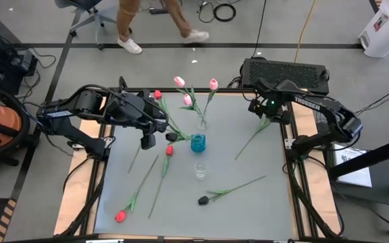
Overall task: Sort flowers into vase by color
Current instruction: Put the top black tulip into the blue vase
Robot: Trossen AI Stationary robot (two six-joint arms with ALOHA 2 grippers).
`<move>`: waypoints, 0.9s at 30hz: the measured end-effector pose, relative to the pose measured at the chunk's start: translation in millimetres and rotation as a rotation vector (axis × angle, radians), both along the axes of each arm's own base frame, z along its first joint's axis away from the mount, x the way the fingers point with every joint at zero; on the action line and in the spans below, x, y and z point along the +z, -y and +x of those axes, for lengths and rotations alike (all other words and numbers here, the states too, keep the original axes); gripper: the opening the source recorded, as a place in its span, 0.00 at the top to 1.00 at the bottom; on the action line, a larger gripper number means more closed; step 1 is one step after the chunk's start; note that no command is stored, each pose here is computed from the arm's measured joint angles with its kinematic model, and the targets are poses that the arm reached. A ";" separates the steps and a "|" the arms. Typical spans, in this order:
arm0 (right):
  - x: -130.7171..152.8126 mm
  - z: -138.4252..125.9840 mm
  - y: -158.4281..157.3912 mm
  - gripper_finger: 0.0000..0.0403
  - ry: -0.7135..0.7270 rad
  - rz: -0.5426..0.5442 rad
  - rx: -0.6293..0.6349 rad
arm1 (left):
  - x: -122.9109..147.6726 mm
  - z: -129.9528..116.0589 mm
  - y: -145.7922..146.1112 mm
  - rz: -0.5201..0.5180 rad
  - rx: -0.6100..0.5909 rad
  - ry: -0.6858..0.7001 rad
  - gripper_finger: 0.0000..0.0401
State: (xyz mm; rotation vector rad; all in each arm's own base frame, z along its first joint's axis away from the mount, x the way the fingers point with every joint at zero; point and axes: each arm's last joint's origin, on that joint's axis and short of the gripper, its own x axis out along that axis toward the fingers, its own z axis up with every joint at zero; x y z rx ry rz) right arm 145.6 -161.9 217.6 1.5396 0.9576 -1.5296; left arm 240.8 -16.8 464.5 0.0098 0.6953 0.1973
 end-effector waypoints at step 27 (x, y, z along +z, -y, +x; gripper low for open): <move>-48.9 -4.1 -21.1 0.51 0.032 -0.031 -0.092 | 0.1 0.0 0.0 0.001 0.001 0.001 0.72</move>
